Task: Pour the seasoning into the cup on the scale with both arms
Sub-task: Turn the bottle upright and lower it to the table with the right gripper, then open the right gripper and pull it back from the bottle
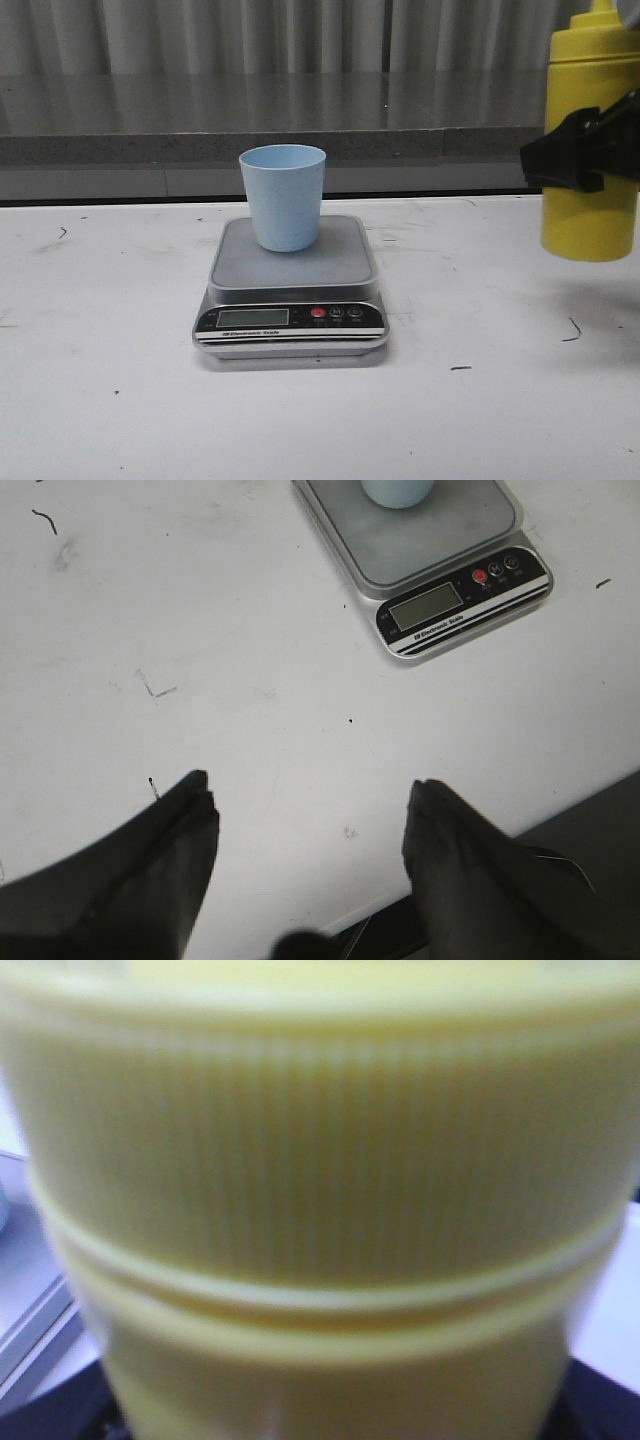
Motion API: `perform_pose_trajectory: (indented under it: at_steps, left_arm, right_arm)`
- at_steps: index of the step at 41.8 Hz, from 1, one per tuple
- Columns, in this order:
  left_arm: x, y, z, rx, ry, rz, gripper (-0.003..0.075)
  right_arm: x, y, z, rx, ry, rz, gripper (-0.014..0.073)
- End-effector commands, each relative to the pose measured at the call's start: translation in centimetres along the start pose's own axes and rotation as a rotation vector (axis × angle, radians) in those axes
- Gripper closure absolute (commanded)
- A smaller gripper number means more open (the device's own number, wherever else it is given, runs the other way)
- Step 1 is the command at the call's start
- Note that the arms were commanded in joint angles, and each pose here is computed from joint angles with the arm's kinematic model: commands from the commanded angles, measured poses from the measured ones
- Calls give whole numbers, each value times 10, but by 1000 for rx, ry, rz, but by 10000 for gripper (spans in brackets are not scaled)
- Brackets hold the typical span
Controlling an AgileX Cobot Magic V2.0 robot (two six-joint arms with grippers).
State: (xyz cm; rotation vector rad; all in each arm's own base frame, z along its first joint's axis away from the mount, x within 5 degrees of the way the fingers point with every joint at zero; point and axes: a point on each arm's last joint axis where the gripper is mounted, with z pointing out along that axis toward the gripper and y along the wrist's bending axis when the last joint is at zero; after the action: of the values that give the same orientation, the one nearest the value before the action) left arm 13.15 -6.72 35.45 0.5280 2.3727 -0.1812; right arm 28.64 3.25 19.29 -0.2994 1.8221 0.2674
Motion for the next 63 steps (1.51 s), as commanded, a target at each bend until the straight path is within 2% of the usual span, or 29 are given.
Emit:
perform_pose_trajectory:
  at_steps: [1,8,15,20,44,58,63]
  left_arm:
    - [-10,-1,-6,7,-81,1,313]
    - [-10,-1,-6,7,-81,1,313]
    - [-10,-1,-6,7,-81,1,313]
    - [-10,-1,-6,7,-81,1,313]
    - [-10,-1,-6,7,-81,1,313]
    - [-10,-1,-6,7,-81,1,313]
    - [-10,-1,-6,7,-81,1,313]
  right_arm:
    - [-21,-3,4,-11,-216,28,237]
    - [-9,-9,16,27,-275,-30,237]
    - [1,-16,23,82,-332,-22,236]
    - [7,-17,27,88,-356,-62,235]
    - [18,-25,51,89,-331,-61,228]
    - [18,-25,51,87,-329,-51,50]
    - [21,-25,52,85,-297,-13,-20]
